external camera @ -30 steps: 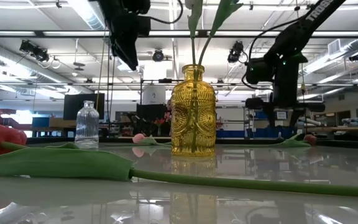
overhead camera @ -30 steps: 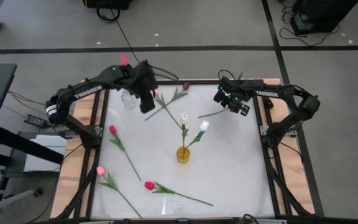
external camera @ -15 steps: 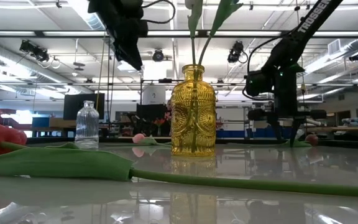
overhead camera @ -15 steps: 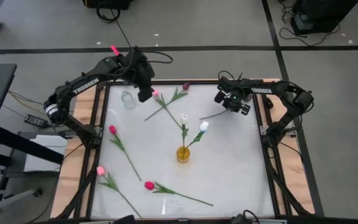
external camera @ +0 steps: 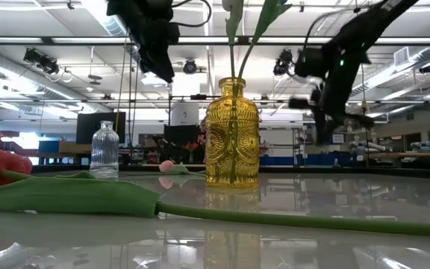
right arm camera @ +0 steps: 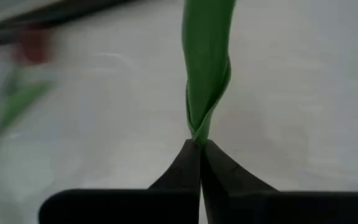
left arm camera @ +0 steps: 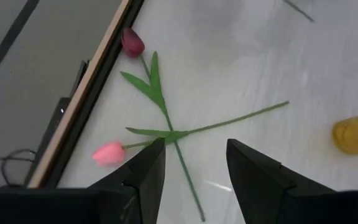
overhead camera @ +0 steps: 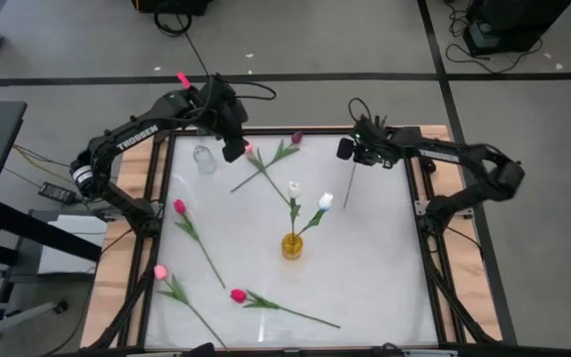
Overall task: Sort flowers into vase by color
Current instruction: Put the right dark red tulip into the yellow flower vase
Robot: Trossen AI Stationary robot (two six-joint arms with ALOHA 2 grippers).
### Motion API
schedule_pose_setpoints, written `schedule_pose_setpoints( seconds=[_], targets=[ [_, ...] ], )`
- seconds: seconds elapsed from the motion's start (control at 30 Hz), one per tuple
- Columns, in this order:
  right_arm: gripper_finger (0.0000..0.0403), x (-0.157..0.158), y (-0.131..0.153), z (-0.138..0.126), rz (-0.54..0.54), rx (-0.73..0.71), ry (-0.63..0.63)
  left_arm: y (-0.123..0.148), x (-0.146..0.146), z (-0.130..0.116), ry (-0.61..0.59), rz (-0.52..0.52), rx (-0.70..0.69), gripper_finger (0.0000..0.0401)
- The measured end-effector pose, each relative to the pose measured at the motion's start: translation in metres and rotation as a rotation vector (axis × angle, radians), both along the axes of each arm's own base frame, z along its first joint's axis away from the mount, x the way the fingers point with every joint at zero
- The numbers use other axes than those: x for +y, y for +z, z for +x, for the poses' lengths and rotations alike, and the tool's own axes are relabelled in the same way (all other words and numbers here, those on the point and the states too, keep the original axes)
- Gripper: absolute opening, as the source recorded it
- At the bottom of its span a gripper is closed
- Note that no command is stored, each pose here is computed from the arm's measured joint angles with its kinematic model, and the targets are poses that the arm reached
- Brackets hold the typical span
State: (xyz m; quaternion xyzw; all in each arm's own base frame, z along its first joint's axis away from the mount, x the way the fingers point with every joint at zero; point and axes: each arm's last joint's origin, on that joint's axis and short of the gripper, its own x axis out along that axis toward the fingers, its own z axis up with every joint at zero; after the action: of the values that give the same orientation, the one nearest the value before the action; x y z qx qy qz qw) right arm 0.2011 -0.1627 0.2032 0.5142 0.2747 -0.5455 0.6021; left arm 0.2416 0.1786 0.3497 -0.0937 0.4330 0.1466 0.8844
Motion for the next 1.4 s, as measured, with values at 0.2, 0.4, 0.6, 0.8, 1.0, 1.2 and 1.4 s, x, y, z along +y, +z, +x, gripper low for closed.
schedule_pose_setpoints(
  seconds=[0.2, 0.4, 0.6, 0.8, 1.0, 1.2, 1.4],
  targets=[
    [0.0006, 0.041, 0.065, 0.009, -0.41, -0.184, 0.273, 0.0, -0.004, 0.003, 0.135, -0.112, -0.029, 0.0175],
    [0.0006, 0.084, 0.128, 0.006, -0.846, -0.396, 0.47, -0.001, -0.024, 0.014, 0.118, -0.163, -0.024, 0.0175],
    [0.0005, 0.12, 0.169, 0.0, -1.216, -0.55, 0.666, -0.002, -0.051, 0.027, 0.145, -0.213, -0.002, 0.0175],
    [0.0005, 0.153, 0.183, 0.008, -1.407, -0.722, 0.883, -0.001, -0.08, 0.038, 0.106, -0.22, 0.008, 0.0175],
    [0.0005, 0.179, 0.194, 0.017, -1.571, -0.912, 0.876, 0.004, -0.106, 0.04, 0.108, -0.265, 0.001, 0.0175],
    [0.0005, 0.195, 0.187, 0.032, -1.58, -1.018, 0.963, 0.02, -0.134, 0.028, 0.108, -0.25, -0.039, 0.0175],
    [0.0005, 0.209, 0.151, 0.07, -1.441, -0.931, 1.069, 0.033, -0.152, 0.015, 0.123, -0.225, -0.086, 0.0175]
  ],
)
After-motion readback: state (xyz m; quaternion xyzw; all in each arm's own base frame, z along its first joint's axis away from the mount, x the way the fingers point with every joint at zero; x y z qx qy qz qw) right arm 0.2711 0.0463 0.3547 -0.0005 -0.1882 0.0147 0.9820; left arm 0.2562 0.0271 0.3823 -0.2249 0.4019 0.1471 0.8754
